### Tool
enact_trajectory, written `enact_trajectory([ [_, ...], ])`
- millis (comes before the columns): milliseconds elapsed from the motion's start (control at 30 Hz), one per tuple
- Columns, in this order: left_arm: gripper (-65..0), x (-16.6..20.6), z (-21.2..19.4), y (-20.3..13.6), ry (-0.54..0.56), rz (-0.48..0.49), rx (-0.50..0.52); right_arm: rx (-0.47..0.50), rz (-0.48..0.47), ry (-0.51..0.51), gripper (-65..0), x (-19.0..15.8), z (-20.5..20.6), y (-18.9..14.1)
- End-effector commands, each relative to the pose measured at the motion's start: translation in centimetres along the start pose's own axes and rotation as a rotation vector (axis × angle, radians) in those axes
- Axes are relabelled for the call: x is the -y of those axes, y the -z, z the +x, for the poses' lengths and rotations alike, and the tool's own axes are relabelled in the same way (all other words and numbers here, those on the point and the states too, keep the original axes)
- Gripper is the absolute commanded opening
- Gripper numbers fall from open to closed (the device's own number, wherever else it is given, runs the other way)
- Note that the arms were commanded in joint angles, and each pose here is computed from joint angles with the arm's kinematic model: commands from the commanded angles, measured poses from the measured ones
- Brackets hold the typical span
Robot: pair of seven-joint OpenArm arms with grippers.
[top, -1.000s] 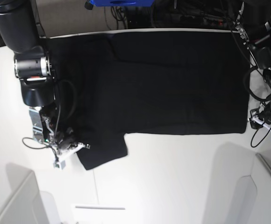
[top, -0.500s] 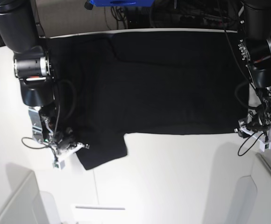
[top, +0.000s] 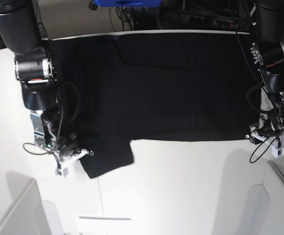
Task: Fold the T-shirt properly
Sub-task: 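Fold both hem corners up over the shirt toward the collar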
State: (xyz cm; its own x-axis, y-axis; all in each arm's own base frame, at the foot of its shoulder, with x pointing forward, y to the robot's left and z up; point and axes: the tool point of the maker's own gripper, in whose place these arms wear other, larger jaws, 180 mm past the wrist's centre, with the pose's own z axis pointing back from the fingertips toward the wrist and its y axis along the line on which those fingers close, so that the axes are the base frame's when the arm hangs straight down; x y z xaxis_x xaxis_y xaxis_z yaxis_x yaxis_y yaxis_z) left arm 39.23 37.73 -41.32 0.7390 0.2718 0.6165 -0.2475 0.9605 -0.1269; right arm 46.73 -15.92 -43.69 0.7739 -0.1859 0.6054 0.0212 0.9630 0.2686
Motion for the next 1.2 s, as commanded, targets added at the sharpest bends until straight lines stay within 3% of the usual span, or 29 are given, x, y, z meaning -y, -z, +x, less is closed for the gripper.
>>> enact_trajectory([
  [0,-29.3,-0.5,1.0,-0.5,0.007,0.007,0.013,0.027,0.008,-0.012,-65.0,-0.2,1.9,-0.4],
  [133,-33.1,-0.4,0.8,-0.4,0.006,0.006,0.008,0.026,0.008,-0.010,-65.0,-0.1,1.8,-0.4],
  [367,-65.0,-0.5,-0.3,-0.3,0.009,0.003,-0.007,0.018,0.007,-0.010,-65.0,0.0,1.1,-0.3],
  [500,-65.0,-0.1,-0.8,-0.4,0.025,-0.002,-0.006,0.019,0.002,-0.014,-65.0,0.3,1.1,-0.4],
  [700,-65.0,0.5,1.1,-2.3,0.117,0.005,0.082,0.027,-0.013,-0.011,-65.0,1.3,1.5,-0.7],
  [967,-65.0,1.4,0.8,-3.9,0.188,0.008,0.087,0.172,0.014,-0.106,-65.0,0.4,4.3,-3.6],
  [1167,-65.0,2.4,2.0,-5.3,0.239,0.005,0.137,0.195,0.028,-0.163,-65.0,-0.3,4.7,-5.3],
])
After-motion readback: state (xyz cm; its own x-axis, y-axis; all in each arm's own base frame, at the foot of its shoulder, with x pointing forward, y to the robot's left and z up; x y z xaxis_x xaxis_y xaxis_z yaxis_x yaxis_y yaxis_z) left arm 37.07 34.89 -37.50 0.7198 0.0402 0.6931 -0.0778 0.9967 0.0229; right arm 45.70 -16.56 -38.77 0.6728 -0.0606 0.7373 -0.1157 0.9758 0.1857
